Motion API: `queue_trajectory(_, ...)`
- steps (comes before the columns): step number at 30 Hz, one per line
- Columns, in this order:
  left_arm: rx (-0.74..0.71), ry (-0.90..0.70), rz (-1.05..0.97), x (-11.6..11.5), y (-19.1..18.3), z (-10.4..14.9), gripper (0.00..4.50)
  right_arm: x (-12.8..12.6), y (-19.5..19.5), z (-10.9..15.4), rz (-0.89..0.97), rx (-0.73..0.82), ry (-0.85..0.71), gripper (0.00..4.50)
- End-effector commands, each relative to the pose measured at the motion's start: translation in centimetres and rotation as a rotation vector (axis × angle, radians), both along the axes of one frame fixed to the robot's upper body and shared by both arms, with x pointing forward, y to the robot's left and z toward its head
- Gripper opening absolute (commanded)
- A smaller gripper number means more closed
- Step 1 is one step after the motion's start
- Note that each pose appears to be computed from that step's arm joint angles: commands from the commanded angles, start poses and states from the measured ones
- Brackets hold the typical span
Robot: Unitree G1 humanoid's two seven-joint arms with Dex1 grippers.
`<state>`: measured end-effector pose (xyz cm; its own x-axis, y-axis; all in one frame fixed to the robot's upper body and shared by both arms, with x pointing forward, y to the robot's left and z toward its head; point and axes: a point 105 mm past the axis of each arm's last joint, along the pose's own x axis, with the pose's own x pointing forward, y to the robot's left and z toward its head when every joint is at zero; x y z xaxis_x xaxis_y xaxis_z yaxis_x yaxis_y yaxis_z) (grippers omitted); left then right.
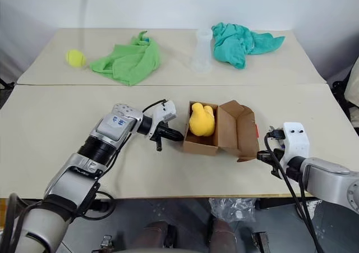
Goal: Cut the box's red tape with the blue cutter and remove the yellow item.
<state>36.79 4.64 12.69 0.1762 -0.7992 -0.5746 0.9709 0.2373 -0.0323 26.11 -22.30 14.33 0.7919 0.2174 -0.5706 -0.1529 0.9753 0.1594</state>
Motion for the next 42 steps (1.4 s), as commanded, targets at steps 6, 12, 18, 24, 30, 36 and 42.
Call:
queue_trajectory(6, -0.009, -0.018, -0.038, 0.1, -1.5, 0.6, 0.00, -0.2, 1.2, 2.6, 0.108, -0.081, -0.165, 0.46)
queue_trajectory(12, 0.010, 0.013, -0.025, -0.2, -0.3, 0.3, 0.00, -1.3, 0.5, 5.1, 0.146, -0.135, -0.265, 2.47)
queue_trajectory(18, -0.002, 0.016, 0.025, 0.1, 1.0, 0.7, 0.00, -2.4, -2.5, 6.5, 0.152, -0.231, -0.332, 4.45)
queue_trajectory(24, -0.037, -0.027, 0.124, 1.6, 2.6, 4.0, 0.87, -4.4, -2.3, 10.2, 0.335, -0.320, -0.526, 4.50)
queue_trajectory(30, -0.094, -0.214, 0.033, 3.0, 0.4, 10.2, 2.66, -5.5, -1.9, 10.8, 0.443, -0.391, -0.584, 4.50)
queue_trajectory(36, -0.069, -0.381, -0.349, 0.2, -6.0, 12.3, 4.48, -5.6, -0.6, 10.4, 0.476, -0.404, -0.612, 4.50)
queue_trajectory(42, 0.095, -0.442, -0.545, -0.4, -7.5, 8.7, 4.48, -6.4, 0.4, 10.1, 0.465, -0.419, -0.634, 4.50)
